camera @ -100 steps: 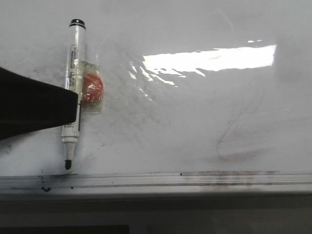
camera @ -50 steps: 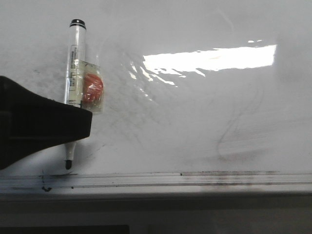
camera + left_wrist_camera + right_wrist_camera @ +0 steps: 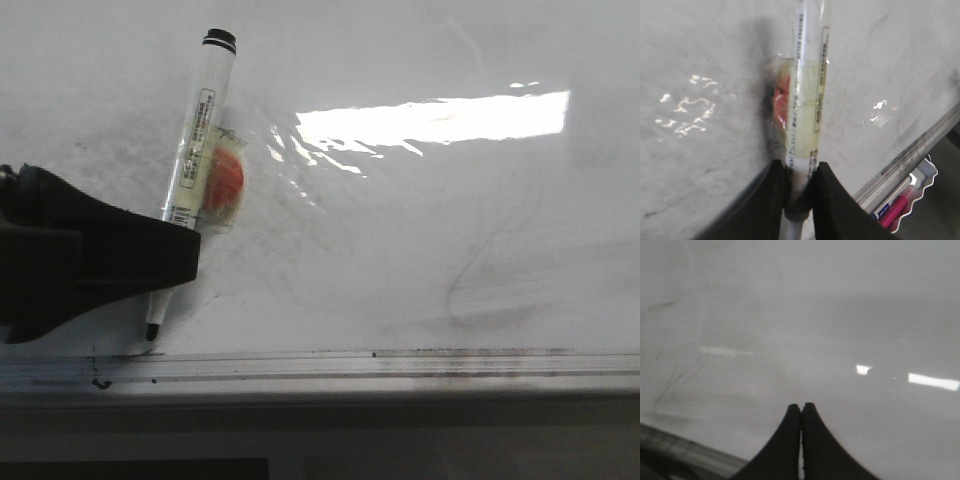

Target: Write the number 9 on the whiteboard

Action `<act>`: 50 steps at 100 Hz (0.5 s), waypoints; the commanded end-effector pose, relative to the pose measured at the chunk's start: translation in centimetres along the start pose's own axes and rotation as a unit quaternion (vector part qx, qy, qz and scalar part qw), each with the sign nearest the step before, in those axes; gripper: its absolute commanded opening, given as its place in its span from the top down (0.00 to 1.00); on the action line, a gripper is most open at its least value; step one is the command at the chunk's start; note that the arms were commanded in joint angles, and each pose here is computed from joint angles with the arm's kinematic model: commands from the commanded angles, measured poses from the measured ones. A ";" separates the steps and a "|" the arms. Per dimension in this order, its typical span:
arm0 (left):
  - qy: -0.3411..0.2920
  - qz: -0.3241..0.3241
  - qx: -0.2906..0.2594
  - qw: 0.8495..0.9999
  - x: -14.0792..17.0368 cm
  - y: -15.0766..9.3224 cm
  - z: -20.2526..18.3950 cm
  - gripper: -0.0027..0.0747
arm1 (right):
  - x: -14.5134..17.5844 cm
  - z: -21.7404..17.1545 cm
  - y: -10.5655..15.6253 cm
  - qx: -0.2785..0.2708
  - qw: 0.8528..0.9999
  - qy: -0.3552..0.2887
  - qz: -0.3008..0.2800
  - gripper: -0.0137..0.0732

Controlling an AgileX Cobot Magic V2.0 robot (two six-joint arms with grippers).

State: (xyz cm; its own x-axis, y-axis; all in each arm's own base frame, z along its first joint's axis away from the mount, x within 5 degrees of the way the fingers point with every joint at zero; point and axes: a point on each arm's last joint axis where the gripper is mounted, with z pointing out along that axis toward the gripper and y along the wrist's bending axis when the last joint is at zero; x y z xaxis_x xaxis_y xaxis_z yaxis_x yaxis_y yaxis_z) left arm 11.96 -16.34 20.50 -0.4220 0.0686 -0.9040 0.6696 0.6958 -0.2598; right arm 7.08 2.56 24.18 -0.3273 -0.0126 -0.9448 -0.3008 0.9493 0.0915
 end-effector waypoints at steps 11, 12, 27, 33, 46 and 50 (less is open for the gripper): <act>-0.006 0.009 0.011 1.000 -1.1 -0.4 0.0 0.99 | -3.2 0.3 1.9 -0.085 0.995 0.016 -0.044 0.92; -0.006 0.011 0.014 1.000 -1.3 -0.5 0.0 0.99 | -3.3 0.3 2.0 -0.091 0.995 0.019 -0.047 0.92; 0.022 0.125 0.054 0.990 -3.4 -2.1 -0.3 0.99 | -6.0 1.4 4.0 -0.150 0.984 0.030 -0.095 0.85; 0.037 0.175 0.059 0.982 -4.1 -2.4 -0.4 0.99 | -7.4 1.7 5.0 -0.175 0.978 0.029 -0.107 0.74; 0.036 0.256 0.065 0.964 -4.7 -2.7 -0.6 0.99 | -9.7 3.0 7.4 -0.218 0.967 0.039 -0.129 0.47; 0.030 0.273 0.068 0.959 -4.8 -2.8 -0.7 0.99 | -10.2 3.5 8.1 -0.228 0.963 0.045 -0.134 0.44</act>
State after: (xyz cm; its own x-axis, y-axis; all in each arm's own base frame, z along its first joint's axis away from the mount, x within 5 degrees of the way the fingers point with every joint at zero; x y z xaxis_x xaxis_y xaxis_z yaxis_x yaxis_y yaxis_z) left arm 11.65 -17.75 23.77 -0.1482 0.4786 -0.8654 0.8670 0.4838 0.1191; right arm 10.05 9.76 31.07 -0.3326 -0.3065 -0.8919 -0.7106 0.7032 0.0233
